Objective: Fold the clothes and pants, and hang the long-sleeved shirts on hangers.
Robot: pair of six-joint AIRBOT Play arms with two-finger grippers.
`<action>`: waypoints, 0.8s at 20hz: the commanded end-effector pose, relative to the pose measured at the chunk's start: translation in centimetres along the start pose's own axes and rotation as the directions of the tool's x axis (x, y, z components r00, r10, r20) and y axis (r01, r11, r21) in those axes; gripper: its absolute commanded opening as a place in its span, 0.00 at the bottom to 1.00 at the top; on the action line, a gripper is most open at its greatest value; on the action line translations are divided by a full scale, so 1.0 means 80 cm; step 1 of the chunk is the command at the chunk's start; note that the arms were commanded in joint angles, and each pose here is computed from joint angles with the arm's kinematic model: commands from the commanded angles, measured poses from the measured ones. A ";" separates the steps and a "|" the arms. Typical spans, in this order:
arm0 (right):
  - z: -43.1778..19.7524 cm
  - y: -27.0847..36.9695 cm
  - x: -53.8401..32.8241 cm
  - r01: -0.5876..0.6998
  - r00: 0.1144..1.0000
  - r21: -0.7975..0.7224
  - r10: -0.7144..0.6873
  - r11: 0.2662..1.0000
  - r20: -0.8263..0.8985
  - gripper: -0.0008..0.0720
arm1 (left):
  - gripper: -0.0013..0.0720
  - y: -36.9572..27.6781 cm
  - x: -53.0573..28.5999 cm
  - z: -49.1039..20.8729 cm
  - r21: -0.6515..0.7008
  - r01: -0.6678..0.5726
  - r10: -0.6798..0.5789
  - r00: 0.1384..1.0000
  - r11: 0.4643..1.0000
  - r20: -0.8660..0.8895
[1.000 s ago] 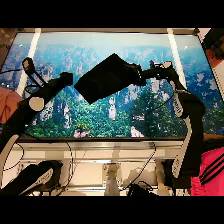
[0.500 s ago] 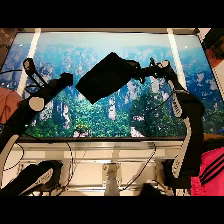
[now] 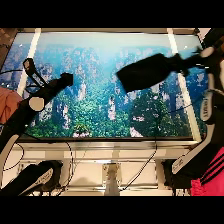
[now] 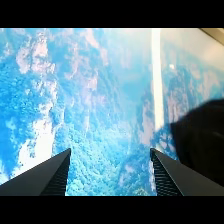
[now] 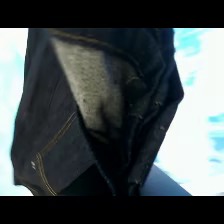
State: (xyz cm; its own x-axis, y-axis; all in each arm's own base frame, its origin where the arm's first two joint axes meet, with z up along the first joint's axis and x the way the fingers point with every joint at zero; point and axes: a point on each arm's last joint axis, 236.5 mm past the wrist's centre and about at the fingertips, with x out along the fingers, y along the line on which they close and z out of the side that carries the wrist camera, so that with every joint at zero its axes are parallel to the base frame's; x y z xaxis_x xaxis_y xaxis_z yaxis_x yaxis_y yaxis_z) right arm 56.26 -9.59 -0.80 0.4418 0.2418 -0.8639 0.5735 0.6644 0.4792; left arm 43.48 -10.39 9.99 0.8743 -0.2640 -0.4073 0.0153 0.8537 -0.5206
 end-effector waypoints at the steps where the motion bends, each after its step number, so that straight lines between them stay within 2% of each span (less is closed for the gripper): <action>1: 0.046 -0.152 -0.098 0.269 0.959 0.110 -0.277 0.957 0.063 0.03 | 0.80 -0.001 0.000 0.001 0.000 0.001 -0.001 1.000 1.000 0.002; 4: 0.060 -0.241 -0.148 0.346 0.932 0.157 -0.358 0.925 0.058 0.03 | 0.80 -0.001 0.000 0.001 0.000 0.001 -0.001 1.000 1.000 0.002; 9: 0.073 -0.354 -0.207 0.394 0.900 0.273 -0.428 0.877 0.076 0.03 | 0.80 -0.004 0.000 0.000 -0.029 0.010 -0.010 1.000 1.000 0.001; 16: 0.050 -0.457 -0.264 0.456 0.865 0.377 -0.502 0.806 0.026 0.03 | 0.80 -0.008 0.000 0.000 -0.087 0.022 -0.022 1.000 0.996 0.001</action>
State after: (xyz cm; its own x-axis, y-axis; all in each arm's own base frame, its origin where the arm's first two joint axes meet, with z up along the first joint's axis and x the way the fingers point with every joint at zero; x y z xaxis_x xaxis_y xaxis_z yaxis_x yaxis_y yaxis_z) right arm 31.87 -40.13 0.59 0.1525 -0.1399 -0.9784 0.9081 0.4106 0.0828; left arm 43.45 -10.83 10.19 0.8735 -0.2794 -0.3987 -0.0037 0.8151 -0.5793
